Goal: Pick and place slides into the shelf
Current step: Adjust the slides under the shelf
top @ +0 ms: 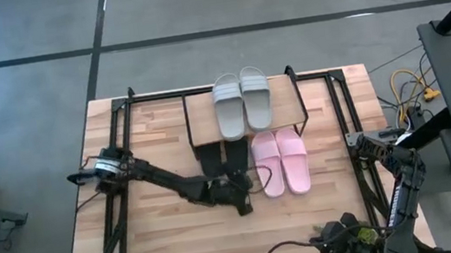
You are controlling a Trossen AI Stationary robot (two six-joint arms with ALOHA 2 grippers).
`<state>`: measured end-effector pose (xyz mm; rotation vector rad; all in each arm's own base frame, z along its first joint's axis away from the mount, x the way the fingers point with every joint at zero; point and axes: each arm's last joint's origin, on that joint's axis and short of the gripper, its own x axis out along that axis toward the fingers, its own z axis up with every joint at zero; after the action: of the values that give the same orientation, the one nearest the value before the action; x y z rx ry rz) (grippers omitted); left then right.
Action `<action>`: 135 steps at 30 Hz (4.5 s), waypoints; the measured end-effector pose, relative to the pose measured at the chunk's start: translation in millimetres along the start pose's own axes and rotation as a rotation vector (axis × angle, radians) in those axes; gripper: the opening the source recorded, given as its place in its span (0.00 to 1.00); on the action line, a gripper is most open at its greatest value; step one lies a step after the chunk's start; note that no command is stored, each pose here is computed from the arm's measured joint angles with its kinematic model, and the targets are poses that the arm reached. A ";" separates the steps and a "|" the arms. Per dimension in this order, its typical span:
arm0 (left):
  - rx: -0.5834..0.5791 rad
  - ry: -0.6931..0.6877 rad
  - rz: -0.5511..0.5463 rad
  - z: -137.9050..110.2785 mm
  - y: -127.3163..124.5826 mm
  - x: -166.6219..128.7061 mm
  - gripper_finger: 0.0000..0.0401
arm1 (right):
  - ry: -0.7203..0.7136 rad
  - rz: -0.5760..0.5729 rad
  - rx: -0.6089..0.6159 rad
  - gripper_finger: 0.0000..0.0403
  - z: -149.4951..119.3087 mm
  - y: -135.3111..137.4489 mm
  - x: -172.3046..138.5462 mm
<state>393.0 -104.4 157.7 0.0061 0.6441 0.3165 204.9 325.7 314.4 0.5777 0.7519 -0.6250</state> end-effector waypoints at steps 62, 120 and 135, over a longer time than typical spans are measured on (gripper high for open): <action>0.001 -0.033 -0.099 9.4 -105.0 -81.6 0.00 | 0.125 -0.303 0.134 0.03 -42.1 -44.2 57.5; -0.194 -0.024 0.007 -32.5 -66.9 -136.7 0.00 | 0.205 -0.706 -0.283 0.03 64.4 -184.1 252.2; -0.193 -0.024 0.007 -32.4 -66.9 -136.7 0.00 | 0.211 -0.713 -0.348 0.03 76.0 -187.3 258.2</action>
<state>290.2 -211.0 205.3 -0.1723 0.5879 0.3842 255.8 69.6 116.0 0.0341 1.2524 -1.0667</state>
